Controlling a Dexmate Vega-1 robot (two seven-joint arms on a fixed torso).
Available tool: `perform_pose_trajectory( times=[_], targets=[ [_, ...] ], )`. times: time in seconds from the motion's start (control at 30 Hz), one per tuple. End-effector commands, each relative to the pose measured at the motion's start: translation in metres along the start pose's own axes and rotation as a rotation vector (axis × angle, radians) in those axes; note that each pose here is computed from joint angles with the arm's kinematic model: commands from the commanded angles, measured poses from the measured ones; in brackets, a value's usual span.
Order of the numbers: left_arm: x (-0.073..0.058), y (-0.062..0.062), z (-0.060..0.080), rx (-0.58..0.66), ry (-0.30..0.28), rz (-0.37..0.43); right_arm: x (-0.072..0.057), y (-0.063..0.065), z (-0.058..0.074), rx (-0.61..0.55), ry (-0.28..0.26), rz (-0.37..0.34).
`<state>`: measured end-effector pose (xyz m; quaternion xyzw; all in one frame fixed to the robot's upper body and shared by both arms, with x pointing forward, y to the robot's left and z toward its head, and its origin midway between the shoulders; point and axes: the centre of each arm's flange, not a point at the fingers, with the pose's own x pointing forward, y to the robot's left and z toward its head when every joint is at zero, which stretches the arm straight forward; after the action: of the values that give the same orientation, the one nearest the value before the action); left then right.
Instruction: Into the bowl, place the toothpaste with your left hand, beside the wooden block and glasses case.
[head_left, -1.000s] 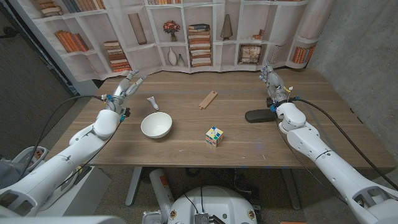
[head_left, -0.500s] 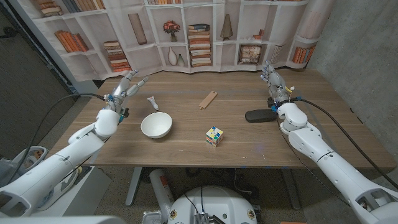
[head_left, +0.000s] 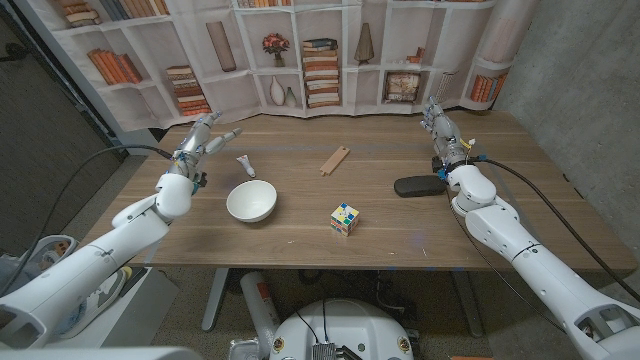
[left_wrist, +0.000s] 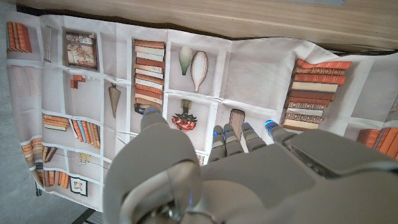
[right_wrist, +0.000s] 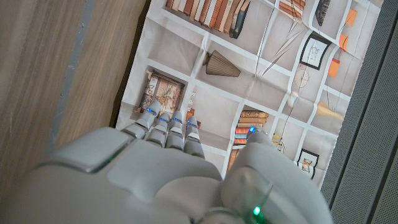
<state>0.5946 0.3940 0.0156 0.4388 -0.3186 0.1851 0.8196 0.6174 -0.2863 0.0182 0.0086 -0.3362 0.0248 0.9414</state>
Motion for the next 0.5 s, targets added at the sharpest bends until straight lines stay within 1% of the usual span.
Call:
perform_pose_trajectory(
  times=[0.03,0.3,0.5],
  targets=[
    [-0.0018,0.0054,0.0071,0.091,0.002,0.002,0.0041,0.0011,0.0027,0.0,-0.006,0.004],
    [-0.0075,0.0105,0.0048,0.097,0.028,0.011,0.005,-0.0015,0.0026,0.008,-0.009,0.0],
    [-0.009,0.0114,0.0037,0.132,0.039,-0.005,0.006,-0.002,0.0051,0.006,-0.012,0.0]
  ],
)
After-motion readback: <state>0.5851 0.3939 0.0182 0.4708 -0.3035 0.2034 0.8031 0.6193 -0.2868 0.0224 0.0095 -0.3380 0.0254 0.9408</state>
